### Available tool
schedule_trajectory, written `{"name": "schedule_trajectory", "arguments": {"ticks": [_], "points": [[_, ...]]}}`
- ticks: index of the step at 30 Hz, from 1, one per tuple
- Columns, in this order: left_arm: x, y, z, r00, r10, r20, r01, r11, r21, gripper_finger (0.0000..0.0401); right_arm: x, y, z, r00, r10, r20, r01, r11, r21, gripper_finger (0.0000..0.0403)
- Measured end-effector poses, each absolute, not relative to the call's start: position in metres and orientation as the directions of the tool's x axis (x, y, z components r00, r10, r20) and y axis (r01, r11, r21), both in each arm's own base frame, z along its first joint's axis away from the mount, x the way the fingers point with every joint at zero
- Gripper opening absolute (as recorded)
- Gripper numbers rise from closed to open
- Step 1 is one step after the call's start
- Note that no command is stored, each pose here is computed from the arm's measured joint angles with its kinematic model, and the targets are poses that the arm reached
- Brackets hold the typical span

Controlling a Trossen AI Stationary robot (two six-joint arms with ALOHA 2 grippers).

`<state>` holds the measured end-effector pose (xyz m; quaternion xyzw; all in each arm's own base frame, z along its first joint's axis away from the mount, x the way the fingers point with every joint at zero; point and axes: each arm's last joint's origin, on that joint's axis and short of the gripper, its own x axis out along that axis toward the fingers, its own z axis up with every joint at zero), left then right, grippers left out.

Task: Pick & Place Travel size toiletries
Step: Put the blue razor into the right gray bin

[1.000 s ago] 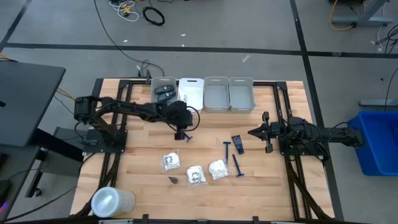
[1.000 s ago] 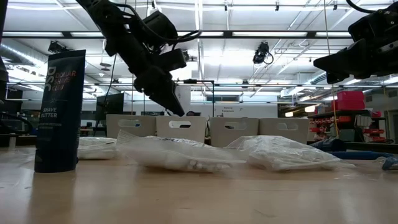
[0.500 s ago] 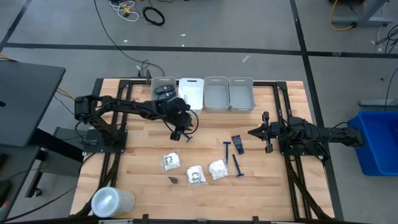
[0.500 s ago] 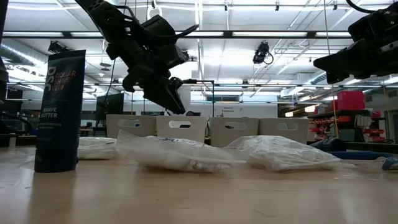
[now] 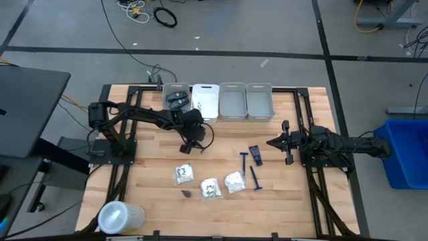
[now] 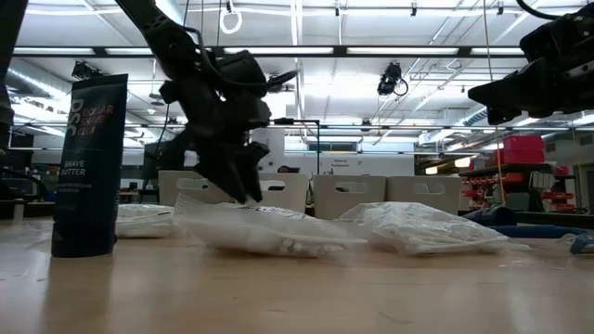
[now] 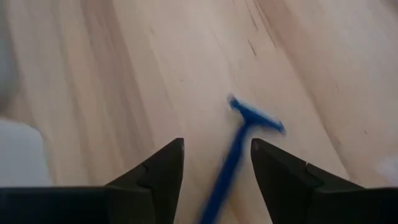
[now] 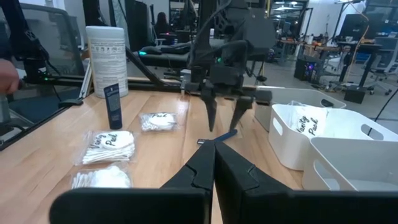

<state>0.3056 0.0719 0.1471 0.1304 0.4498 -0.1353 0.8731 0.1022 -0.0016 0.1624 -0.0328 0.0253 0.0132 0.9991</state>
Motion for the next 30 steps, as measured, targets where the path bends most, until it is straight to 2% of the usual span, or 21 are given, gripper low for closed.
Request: {"name": "schedule_trajectory", "arguments": {"ticks": [18, 30], "points": [[0.306, 0.073, 0.134, 0.510, -0.128, -0.850, 0.444, 0.886, 0.133, 0.0185, 0.103, -0.002, 0.161, 0.998, 0.022, -0.064, -0.027, 0.998, -0.064, 0.0013], [0.299, 0.069, 0.125, 0.477, -0.099, -0.873, 0.433, 0.891, 0.136, 0.0184, 0.103, -0.002, 0.161, 0.998, 0.022, -0.064, -0.026, 0.998, -0.064, 0.0014]]}}
